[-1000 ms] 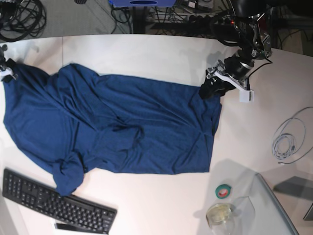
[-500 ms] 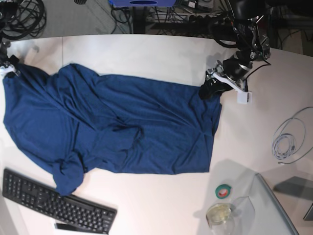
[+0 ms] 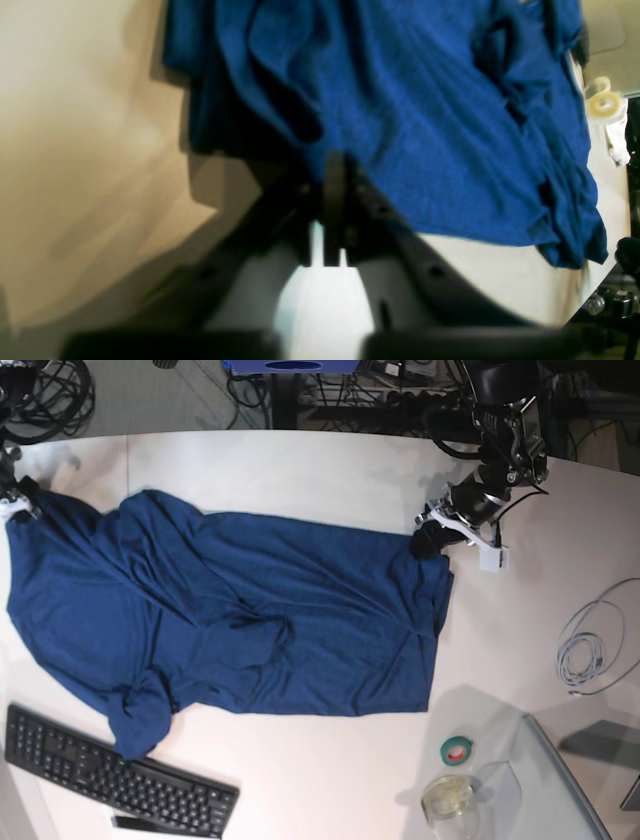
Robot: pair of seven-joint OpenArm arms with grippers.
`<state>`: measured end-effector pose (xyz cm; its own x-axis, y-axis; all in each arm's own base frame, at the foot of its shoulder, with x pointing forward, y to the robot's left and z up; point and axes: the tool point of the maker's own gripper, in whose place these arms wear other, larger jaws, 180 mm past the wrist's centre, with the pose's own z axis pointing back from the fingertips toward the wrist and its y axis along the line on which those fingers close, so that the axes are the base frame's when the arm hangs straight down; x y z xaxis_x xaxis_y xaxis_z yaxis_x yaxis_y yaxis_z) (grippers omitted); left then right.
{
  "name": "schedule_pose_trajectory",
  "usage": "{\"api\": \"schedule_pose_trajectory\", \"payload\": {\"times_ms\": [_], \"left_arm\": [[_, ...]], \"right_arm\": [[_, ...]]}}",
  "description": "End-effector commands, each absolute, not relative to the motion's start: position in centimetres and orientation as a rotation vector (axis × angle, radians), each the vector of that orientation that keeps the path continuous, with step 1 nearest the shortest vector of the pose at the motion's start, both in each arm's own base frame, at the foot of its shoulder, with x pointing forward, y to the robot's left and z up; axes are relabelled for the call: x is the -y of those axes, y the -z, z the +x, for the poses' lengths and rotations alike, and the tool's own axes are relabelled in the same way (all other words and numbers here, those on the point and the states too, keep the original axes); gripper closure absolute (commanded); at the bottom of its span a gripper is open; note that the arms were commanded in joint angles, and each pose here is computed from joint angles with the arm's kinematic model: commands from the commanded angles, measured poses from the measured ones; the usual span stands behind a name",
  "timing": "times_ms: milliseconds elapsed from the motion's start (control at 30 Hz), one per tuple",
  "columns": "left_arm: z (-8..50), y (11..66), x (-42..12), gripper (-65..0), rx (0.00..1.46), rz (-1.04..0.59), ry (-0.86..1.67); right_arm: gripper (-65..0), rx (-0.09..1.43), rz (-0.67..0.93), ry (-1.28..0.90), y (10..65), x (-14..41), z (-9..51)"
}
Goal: Layout the t-shirt on the table in an organized manner, then fold the t-shirt properly
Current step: 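Grasp the shirt edge with the left gripper and pull it away from the right gripper, then hold the shirt edge with both grippers and stretch it taut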
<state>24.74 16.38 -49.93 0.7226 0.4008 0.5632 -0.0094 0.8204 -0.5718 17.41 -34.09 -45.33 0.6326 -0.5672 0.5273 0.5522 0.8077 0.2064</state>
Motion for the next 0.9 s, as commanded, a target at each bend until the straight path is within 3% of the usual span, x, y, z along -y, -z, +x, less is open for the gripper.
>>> {"api": "schedule_pose_trajectory", "payload": {"times_ms": [0,433,633,867], "left_arm": [[24.0,50.5,-16.8,0.0,0.690,-0.537,-0.217],[22.7,47.5,-19.5,0.0,0.697,-0.436,-0.157],[22.6,46.8,-20.7,0.0,0.681,-0.400,-0.144],[22.5,47.0,-20.3,0.0,0.672,-0.406,-0.138]], "right_arm": [[-21.9,0.649,0.009,0.635,44.4,35.2,17.9],[-23.0,0.723,-0.016,0.650,44.0,35.9,18.4],[-45.5,0.752,-0.056,0.738,43.2,38.3,16.8],[-44.7,0.712,0.018,0.811,45.5,37.6,16.5]]}}
